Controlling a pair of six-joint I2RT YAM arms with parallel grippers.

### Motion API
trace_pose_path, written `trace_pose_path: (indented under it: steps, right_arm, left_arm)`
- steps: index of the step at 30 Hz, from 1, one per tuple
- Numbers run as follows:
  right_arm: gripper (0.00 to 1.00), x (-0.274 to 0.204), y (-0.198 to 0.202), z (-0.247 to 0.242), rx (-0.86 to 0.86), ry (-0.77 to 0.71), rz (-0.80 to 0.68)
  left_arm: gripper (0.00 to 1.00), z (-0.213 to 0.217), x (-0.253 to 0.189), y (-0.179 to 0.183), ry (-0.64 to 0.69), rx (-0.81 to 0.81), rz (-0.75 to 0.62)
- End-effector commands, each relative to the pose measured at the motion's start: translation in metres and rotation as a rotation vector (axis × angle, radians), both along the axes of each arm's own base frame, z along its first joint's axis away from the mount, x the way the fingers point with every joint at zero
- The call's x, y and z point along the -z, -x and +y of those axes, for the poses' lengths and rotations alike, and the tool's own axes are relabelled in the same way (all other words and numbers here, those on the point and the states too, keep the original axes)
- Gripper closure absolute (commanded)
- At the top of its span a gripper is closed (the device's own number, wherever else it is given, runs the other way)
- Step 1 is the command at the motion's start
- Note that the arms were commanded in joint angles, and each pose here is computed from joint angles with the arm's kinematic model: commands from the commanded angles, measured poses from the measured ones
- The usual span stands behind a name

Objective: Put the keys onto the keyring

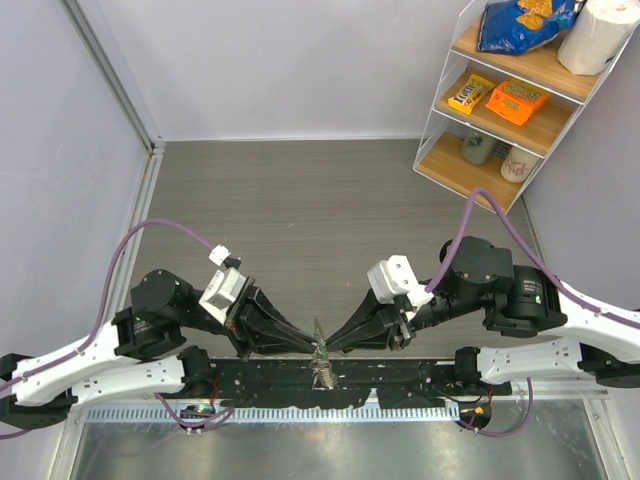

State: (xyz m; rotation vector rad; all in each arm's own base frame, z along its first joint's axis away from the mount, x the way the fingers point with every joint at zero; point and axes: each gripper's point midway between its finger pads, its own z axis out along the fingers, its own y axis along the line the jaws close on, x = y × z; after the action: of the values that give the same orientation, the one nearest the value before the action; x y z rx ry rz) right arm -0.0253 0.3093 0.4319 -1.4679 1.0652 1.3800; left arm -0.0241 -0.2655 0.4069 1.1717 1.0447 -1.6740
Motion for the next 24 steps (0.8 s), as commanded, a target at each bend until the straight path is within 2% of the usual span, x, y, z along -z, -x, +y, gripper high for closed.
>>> trace_pose_path:
  steps: [1, 24]
  right_arm:
    - [0.95, -0.02, 0.003, -0.01, 0.0, -0.096, 0.011]
    - [0.95, 0.007, -0.006, 0.002, 0.051, -0.11, 0.043]
  left_arm:
    - [1.0, 0.005, -0.014, -0.008, 0.067, -0.066, -0.02]
    - [1.0, 0.017, -0.029, -0.02, 0.161, -0.165, -0.013]
